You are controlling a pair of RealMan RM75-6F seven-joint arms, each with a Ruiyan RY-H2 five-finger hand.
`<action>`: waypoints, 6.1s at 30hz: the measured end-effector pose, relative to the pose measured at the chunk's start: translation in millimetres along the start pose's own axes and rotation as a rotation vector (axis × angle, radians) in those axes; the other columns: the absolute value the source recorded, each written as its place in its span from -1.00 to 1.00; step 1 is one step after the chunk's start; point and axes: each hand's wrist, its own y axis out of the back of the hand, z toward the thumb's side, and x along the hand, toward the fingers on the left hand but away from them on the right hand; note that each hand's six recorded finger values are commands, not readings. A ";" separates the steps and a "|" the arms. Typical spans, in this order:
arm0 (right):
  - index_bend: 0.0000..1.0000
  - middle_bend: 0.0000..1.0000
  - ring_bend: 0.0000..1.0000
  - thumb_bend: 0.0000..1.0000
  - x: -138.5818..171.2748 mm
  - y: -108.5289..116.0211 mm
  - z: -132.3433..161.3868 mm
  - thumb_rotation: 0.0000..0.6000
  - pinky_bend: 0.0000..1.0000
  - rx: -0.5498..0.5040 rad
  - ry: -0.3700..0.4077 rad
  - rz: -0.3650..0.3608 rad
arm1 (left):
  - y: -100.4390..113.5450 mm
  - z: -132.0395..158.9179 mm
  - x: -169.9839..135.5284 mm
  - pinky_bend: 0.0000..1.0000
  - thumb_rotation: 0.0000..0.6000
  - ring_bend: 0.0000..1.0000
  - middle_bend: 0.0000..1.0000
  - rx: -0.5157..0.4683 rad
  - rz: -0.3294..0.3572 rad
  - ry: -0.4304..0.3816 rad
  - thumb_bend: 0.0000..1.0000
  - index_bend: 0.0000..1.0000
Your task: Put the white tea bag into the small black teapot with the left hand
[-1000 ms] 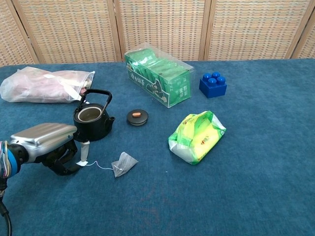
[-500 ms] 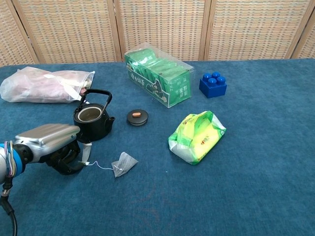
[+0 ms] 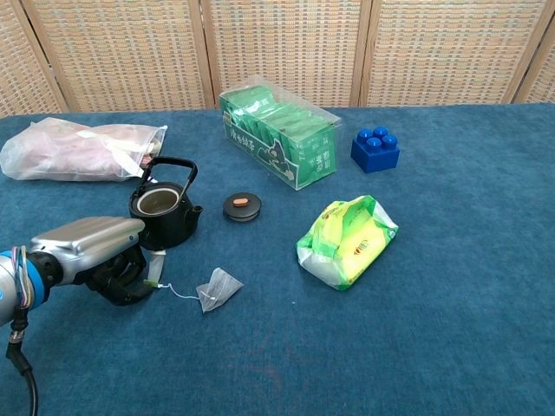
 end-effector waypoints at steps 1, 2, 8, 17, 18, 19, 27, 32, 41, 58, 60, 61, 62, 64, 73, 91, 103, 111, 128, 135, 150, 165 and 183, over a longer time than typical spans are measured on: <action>-0.77 -0.61 -0.93 -0.83 -0.1 0.0 0.2 1.00 -0.80 0.000 0.001 0.000 | 0.7 -0.1 -0.1 0.42 1.00 0.47 0.66 -0.001 0.002 0.000 -0.12 0.31; -0.77 -0.61 -0.93 -0.83 -0.3 0.1 0.4 1.00 -0.80 -0.001 0.001 0.000 | 1.8 -0.3 -0.4 0.42 1.00 0.47 0.66 -0.002 0.006 0.000 -0.12 0.31; -0.77 -0.61 -0.93 -0.83 -0.6 0.0 0.9 1.00 -0.80 -0.001 0.003 -0.001 | 13.3 0.6 -4.5 0.42 1.00 0.47 0.66 -0.035 0.034 -0.011 -0.11 0.31; -0.77 -0.61 -0.93 -0.83 -3.0 -1.8 2.1 1.00 -0.80 -0.009 0.011 0.002 | 58.6 4.2 -19.8 0.42 1.00 0.47 0.66 -0.148 0.123 -0.065 -0.11 0.31; -0.77 -0.61 -0.93 -0.83 -3.0 -1.7 2.0 1.00 -0.80 -0.010 0.011 0.001 | 64.8 4.6 -21.4 0.42 1.00 0.47 0.66 -0.155 0.139 -0.072 -0.11 0.31; -0.77 -0.61 -0.93 -0.83 -2.9 -1.7 1.7 1.00 -0.80 -0.010 0.011 0.000 | 69.1 5.0 -22.4 0.42 1.00 0.47 0.66 -0.160 0.150 -0.077 -0.11 0.31; -0.77 -0.61 -0.93 -0.83 -3.4 -2.7 -0.2 1.00 -0.80 -0.014 0.008 0.003 | 100.4 12.1 -26.7 0.42 1.00 0.47 0.66 -0.239 0.237 -0.122 -0.11 0.32; -0.77 -0.61 -0.93 -0.83 -3.6 -3.3 -0.8 1.00 -0.80 -0.015 0.007 0.003 | 114.8 17.3 -28.3 0.42 1.00 0.47 0.67 -0.298 0.283 -0.155 -0.11 0.32; -0.77 -0.61 -0.93 -0.83 -3.8 -4.7 -1.3 1.00 -0.80 -0.015 0.004 0.009 | 140.0 20.7 -31.7 0.42 1.00 0.47 0.67 -0.356 0.377 -0.200 -0.11 0.32; -0.77 -0.61 -0.93 -0.83 -3.8 -6.1 -1.9 1.00 -0.80 -0.012 -0.005 0.018 | 182.3 1.2 -16.8 0.42 1.00 0.47 0.67 -0.346 0.489 -0.158 -0.11 0.32; -0.77 -0.61 -0.93 -0.83 -3.7 -5.9 -2.0 1.00 -0.80 -0.010 -0.006 0.018 | 183.6 -1.1 -15.2 0.42 1.00 0.47 0.67 -0.344 0.491 -0.149 -0.11 0.32; -0.77 -0.62 -0.93 -0.83 -3.6 -5.7 -2.2 1.00 -0.80 -0.010 -0.006 0.018 | 183.9 -2.2 -14.6 0.42 1.00 0.47 0.67 -0.342 0.492 -0.145 -0.11 0.32; -0.77 -0.62 -0.93 -0.83 -3.6 -5.5 -2.3 1.00 -0.80 -0.010 -0.007 0.018 | 183.9 -3.3 -14.1 0.42 1.00 0.47 0.67 -0.341 0.491 -0.141 -0.11 0.32; -0.77 -0.62 -0.93 -0.83 -3.7 -5.3 -2.4 1.00 -0.80 -0.010 -0.007 0.018 | 183.5 -6.0 -12.6 0.42 1.00 0.47 0.67 -0.337 0.490 -0.131 -0.11 0.32; -0.77 -0.61 -0.93 -0.83 -3.9 -5.7 -3.8 1.00 -0.80 -0.008 -0.014 0.020 | 171.4 -18.1 -4.3 0.42 1.00 0.47 0.67 -0.312 0.449 -0.084 -0.11 0.32; -0.77 -0.61 -0.93 -0.83 -4.2 -4.7 -2.1 1.00 -0.80 -0.004 -0.011 0.020 | 170.0 -38.6 -5.6 0.42 1.00 0.47 0.67 -0.320 0.464 -0.033 -0.11 0.32; -0.77 -0.61 -0.93 -0.83 -5.3 -3.9 -1.9 1.00 -0.80 -0.001 -0.014 0.019 | 176.7 -48.7 -6.3 0.42 1.00 0.47 0.67 -0.319 0.479 -0.012 -0.11 0.32; -0.77 -0.61 -0.93 -0.83 -7.1 -5.4 -0.3 1.00 -0.80 0.001 -0.013 0.025 | 174.8 -59.9 -4.4 0.42 1.00 0.47 0.67 -0.302 0.472 0.018 -0.11 0.32; -0.77 -0.61 -0.93 -0.83 -6.3 -5.0 -1.2 1.00 -0.80 0.001 -0.020 0.025 | 139.0 -41.9 -13.4 0.42 1.00 0.47 0.67 -0.270 0.365 -0.047 -0.11 0.32; -0.77 -0.61 -0.93 -0.83 -5.4 -5.8 -2.2 1.00 -0.80 -0.004 -0.019 0.026 | 113.5 -33.2 -30.2 0.42 1.00 0.47 0.67 -0.232 0.309 -0.087 -0.11 0.32; -0.77 -0.61 -0.93 -0.83 -4.1 -6.3 -4.0 1.00 -0.80 -0.006 -0.022 0.025 | 72.9 -33.6 -40.6 0.42 1.00 0.42 0.61 -0.102 0.141 -0.073 -0.11 -0.10; -0.77 -0.61 -0.93 -0.83 -4.4 -5.6 -3.5 1.00 -0.80 -0.007 -0.020 0.022 | 78.8 -33.2 -48.2 0.42 1.00 0.42 0.62 -0.060 0.108 -0.062 -0.11 -0.53; -0.77 -0.61 -0.93 -0.83 -8.1 -8.5 -0.7 1.00 -0.80 -0.013 -0.009 0.029 | 94.3 -62.7 -55.1 0.43 1.00 0.54 0.76 0.128 -0.074 0.033 0.96 -1.00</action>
